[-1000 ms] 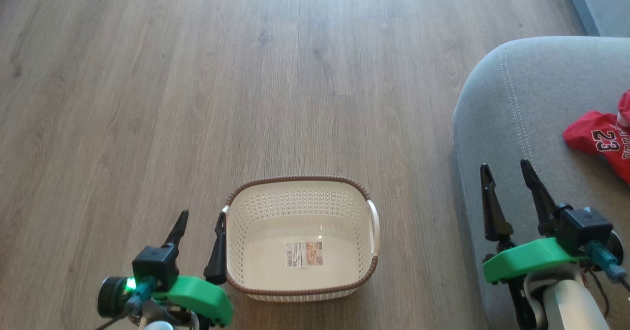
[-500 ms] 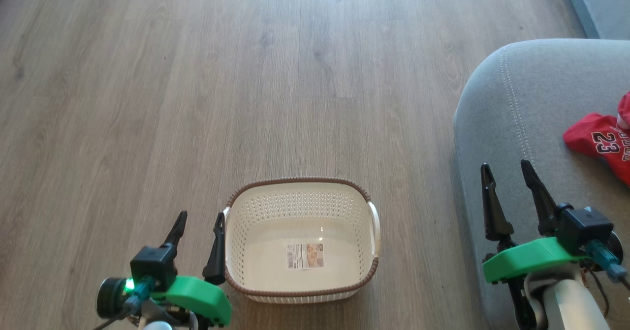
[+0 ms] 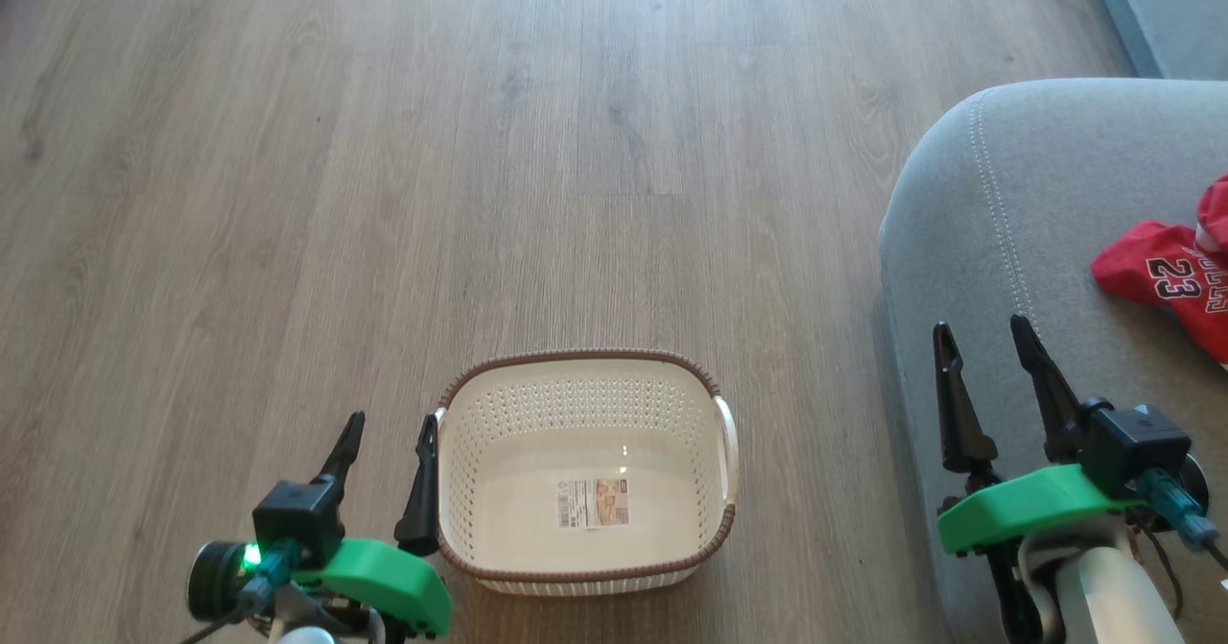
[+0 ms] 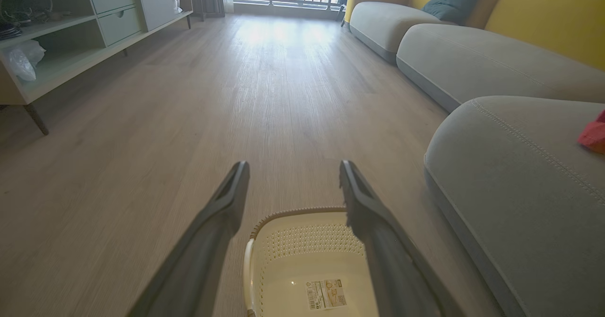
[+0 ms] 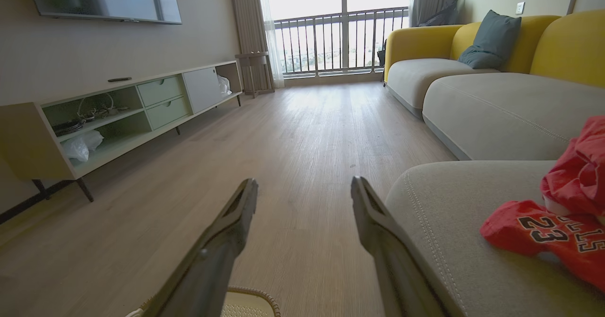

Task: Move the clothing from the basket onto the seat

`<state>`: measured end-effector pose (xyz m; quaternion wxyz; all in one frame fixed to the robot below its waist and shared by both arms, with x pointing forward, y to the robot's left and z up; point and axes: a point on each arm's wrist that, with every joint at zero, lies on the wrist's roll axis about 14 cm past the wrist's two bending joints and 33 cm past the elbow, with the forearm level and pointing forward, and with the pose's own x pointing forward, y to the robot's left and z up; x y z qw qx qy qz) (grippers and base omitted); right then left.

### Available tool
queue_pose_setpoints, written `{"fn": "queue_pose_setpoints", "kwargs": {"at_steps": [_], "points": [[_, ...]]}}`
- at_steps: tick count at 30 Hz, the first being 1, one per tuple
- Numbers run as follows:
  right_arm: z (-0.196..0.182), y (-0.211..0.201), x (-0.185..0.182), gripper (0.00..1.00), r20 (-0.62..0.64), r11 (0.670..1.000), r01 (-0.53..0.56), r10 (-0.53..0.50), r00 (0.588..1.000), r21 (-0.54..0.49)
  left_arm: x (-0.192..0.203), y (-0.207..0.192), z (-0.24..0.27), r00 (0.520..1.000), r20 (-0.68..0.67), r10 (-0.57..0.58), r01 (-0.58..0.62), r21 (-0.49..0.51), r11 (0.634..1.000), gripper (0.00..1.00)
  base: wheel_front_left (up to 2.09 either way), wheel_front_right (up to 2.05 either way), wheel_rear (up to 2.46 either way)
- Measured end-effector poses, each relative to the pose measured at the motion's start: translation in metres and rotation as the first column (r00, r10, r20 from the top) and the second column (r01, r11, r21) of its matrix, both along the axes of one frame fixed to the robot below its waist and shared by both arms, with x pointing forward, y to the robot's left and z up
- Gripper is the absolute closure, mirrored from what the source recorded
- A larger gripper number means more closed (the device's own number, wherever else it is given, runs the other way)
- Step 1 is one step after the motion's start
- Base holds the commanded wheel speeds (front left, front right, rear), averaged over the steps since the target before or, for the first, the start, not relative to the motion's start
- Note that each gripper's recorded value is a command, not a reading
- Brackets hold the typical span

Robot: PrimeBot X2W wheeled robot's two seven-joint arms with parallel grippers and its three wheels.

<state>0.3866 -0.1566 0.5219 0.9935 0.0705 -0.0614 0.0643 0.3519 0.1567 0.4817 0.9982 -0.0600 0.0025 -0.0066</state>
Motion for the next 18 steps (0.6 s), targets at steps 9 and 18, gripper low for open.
{"fn": "queue_pose_setpoints", "kwargs": {"at_steps": [9,18], "points": [[-0.044,-0.001,-0.015,1.0,-0.139,1.0,0.001,-0.002,0.99,-0.006,-0.016,0.001,-0.037,0.993,-0.118,0.002,-0.003,-0.005,1.0,1.0,0.0,0.0,0.0],[-0.054,-0.008,-0.02,1.0,-0.189,0.996,0.038,-0.021,0.982,0.086,-0.021,0.003,-0.047,0.985,-0.17,0.017,-0.035,-0.102,0.994,1.0,0.0,0.0,0.0]]}}
